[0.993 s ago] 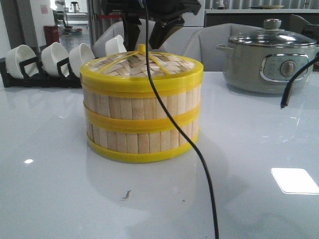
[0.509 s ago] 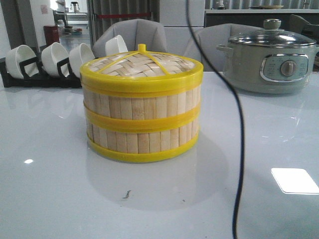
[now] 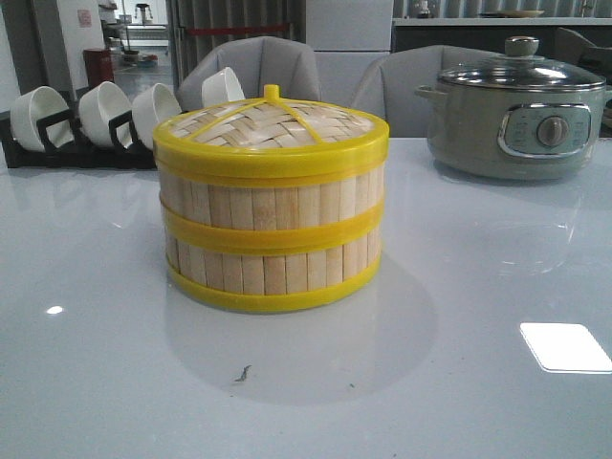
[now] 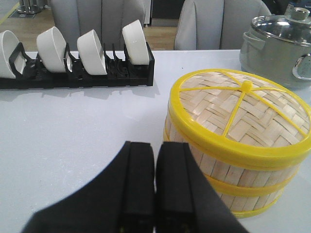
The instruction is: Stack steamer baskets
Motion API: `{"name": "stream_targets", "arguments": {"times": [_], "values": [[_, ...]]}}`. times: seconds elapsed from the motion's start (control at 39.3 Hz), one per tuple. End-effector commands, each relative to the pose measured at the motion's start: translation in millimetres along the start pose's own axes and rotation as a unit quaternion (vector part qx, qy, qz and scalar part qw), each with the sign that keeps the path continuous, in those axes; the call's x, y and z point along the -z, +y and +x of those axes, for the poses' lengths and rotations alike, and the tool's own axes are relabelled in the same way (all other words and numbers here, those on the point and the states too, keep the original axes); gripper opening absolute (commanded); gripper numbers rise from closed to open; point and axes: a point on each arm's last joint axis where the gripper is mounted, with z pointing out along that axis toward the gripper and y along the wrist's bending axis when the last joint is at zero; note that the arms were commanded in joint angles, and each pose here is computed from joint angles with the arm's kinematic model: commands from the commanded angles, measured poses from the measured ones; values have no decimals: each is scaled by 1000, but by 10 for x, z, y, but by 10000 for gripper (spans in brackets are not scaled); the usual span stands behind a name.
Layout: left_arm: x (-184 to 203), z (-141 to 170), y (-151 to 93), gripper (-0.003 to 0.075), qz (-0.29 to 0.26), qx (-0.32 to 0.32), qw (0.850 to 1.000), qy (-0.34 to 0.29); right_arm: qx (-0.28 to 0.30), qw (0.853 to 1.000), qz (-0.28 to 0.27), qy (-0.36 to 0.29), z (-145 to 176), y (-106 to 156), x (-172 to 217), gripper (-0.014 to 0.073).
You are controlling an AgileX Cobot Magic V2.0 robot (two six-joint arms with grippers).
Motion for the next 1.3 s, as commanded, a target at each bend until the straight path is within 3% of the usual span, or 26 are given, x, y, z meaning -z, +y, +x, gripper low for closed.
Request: {"name": "stream_targets", "arguments": {"times": [0.0,0.25,0.59,0.92,1.02,1.07,1.12,1.17,1.27], "values": [[31,-186,-11,90,2,5,998,-62,5,995,8,-97,-3,-89,390,445],[31,-186,-11,90,2,5,998,-62,0,995,35,-92,616,-218,834,445],[31,-186,-11,90,2,5,998,-62,-2,995,43,-90,1270,-276,1020,445],[31,-186,-11,90,2,5,998,-62,-1,988,37,-147,1384,-261,1231,440],[31,-186,-11,90,2,5,998,-62,-2,990,39,-133,1414,-264,1240,313],[31,-186,-11,90,2,5,998,-62,-3,992,41,-121,1434,-267,1235,200],[31,-186,-11,90,2,5,998,-62,-3,992,42,-115,1444,-268,1233,35],[31,-186,-11,90,2,5,998,-62,-3,992,42,-116,1444,-268,1233,78],[31,-186,-11,90,2,5,998,-62,-3,992,41,-118,1440,-268,1234,61]]}}
